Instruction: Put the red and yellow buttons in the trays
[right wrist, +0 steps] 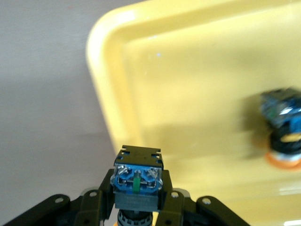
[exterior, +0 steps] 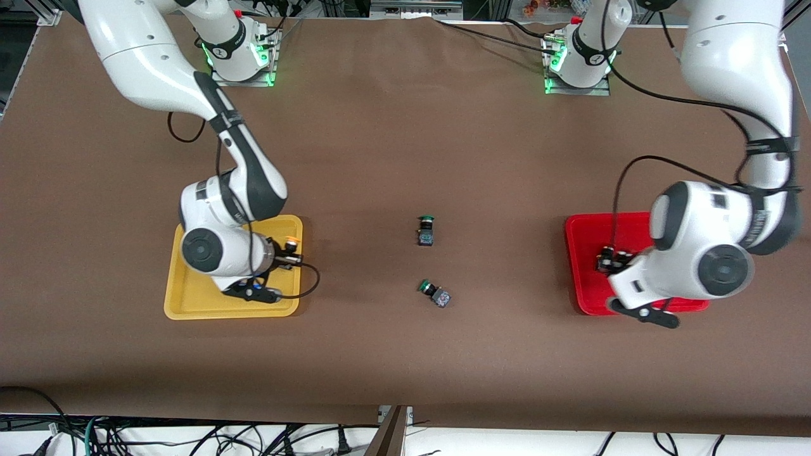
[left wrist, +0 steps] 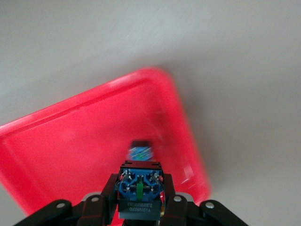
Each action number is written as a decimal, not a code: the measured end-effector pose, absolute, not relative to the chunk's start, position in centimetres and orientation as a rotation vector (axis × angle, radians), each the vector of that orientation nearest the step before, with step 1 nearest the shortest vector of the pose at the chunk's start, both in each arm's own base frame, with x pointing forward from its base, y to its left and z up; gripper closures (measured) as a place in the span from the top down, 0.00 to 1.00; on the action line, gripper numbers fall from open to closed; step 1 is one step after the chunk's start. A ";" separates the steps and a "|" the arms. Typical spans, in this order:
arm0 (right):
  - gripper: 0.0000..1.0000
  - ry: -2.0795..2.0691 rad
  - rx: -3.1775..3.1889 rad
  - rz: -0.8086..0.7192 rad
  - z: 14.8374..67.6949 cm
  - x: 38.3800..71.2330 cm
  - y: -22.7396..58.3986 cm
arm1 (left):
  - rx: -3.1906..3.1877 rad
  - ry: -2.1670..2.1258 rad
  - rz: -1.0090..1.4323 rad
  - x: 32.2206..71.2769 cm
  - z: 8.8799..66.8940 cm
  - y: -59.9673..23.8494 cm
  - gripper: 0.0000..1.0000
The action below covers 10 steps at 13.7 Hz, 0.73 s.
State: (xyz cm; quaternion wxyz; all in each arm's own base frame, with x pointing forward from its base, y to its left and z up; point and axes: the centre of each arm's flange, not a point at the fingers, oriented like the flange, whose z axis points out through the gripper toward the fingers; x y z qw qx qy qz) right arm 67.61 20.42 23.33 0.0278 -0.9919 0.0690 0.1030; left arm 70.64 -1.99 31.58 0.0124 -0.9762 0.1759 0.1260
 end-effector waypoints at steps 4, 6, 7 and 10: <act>0.41 0.155 -3.078 0.357 21.3 67.6 18.2 | -3.011 0.749 0.347 68.9 24.2 4.2 0.41; 0.54 0.156 -3.082 0.368 20.4 67.6 17.8 | -3.006 0.788 0.325 68.0 22.1 4.8 0.41; 0.65 0.150 -3.082 0.359 20.6 67.8 17.7 | -3.004 0.797 0.326 67.9 21.8 4.7 0.41; 0.96 0.148 -3.081 0.246 25.4 69.3 17.5 | -3.002 0.806 0.326 67.8 21.9 4.7 0.48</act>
